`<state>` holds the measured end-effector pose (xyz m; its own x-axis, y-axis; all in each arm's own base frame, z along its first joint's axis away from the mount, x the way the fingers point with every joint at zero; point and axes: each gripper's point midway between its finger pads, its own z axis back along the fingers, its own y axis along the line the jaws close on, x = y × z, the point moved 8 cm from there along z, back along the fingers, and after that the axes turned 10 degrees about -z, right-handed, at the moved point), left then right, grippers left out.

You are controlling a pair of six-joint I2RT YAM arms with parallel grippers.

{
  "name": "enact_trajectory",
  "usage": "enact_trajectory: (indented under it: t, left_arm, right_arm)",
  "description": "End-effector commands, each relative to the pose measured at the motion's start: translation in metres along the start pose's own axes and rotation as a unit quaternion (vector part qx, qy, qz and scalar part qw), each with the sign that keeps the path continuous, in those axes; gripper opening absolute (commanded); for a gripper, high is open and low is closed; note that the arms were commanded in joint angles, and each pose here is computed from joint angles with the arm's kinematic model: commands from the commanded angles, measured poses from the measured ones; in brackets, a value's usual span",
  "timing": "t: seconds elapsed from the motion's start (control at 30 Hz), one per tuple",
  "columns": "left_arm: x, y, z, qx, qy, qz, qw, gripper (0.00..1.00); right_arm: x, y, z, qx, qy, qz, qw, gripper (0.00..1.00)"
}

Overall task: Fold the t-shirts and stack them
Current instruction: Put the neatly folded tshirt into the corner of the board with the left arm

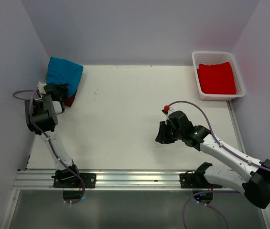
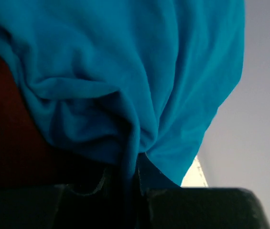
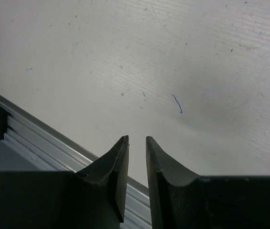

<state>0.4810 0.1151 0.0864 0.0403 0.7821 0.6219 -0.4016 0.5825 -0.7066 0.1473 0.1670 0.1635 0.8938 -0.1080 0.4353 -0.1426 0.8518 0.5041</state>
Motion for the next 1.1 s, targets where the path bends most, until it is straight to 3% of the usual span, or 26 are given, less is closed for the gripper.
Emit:
enact_trajectory:
  t: [0.0,0.2,0.3,0.4,0.43,0.53,0.63,0.73,0.8,0.87,0.9,0.93,1.07]
  left_arm:
    - [0.022,-0.013,0.017,-0.024,-0.066,0.047,0.996,0.00]
    - [0.046,-0.032,0.020,-0.017,-0.085,0.035,0.996,0.00]
    - [0.057,-0.049,0.035,-0.047,-0.101,0.043,0.993,0.00]
    - [0.083,-0.074,0.071,-0.033,-0.130,0.068,0.989,0.36]
    - [0.086,-0.079,0.084,-0.023,-0.138,0.068,0.988,0.58]
    - [0.097,-0.114,0.130,-0.001,-0.165,0.059,0.984,1.00]
    - [0.090,-0.141,0.158,-0.033,-0.154,0.066,0.985,1.00]
    - [0.097,-0.164,0.165,-0.097,-0.181,0.057,0.977,1.00]
    - [0.094,-0.163,0.145,-0.096,-0.175,0.034,0.979,0.96]
    - [0.096,-0.161,0.110,-0.113,-0.166,0.014,0.980,0.48]
    - [0.093,-0.158,0.098,-0.124,-0.140,0.016,0.982,0.18]
    - [0.092,-0.150,0.083,-0.120,-0.128,0.023,0.984,0.00]
    - [0.055,-0.080,0.008,-0.043,-0.068,0.022,0.996,0.00]
  right_arm:
    - [0.000,-0.001,0.008,-0.004,-0.010,-0.004,1.000,0.25]
    - [-0.007,-0.006,0.003,0.001,-0.007,-0.010,1.000,0.27]
    - [-0.007,-0.005,0.002,0.005,-0.008,-0.010,1.000,0.34]
    - [-0.006,-0.006,-0.001,0.001,-0.005,-0.004,1.000,0.46]
    - [-0.006,-0.006,-0.002,0.000,-0.004,-0.003,1.000,0.51]
    - [-0.003,-0.003,-0.007,0.008,-0.003,0.000,1.000,0.56]
    - [0.001,0.001,-0.014,0.016,-0.001,0.001,1.000,0.58]
    - [0.002,0.004,-0.017,0.024,0.002,-0.003,1.000,0.58]
    - [0.001,0.003,-0.014,0.026,-0.001,-0.002,1.000,0.52]
    - [0.000,0.002,-0.012,0.028,-0.004,-0.002,1.000,0.43]
    - [-0.002,0.002,-0.009,0.032,-0.009,-0.004,0.999,0.27]
    - [-0.003,0.001,-0.008,0.033,-0.010,-0.007,0.999,0.23]
    - [-0.007,-0.002,0.001,0.035,-0.020,-0.014,0.999,0.13]
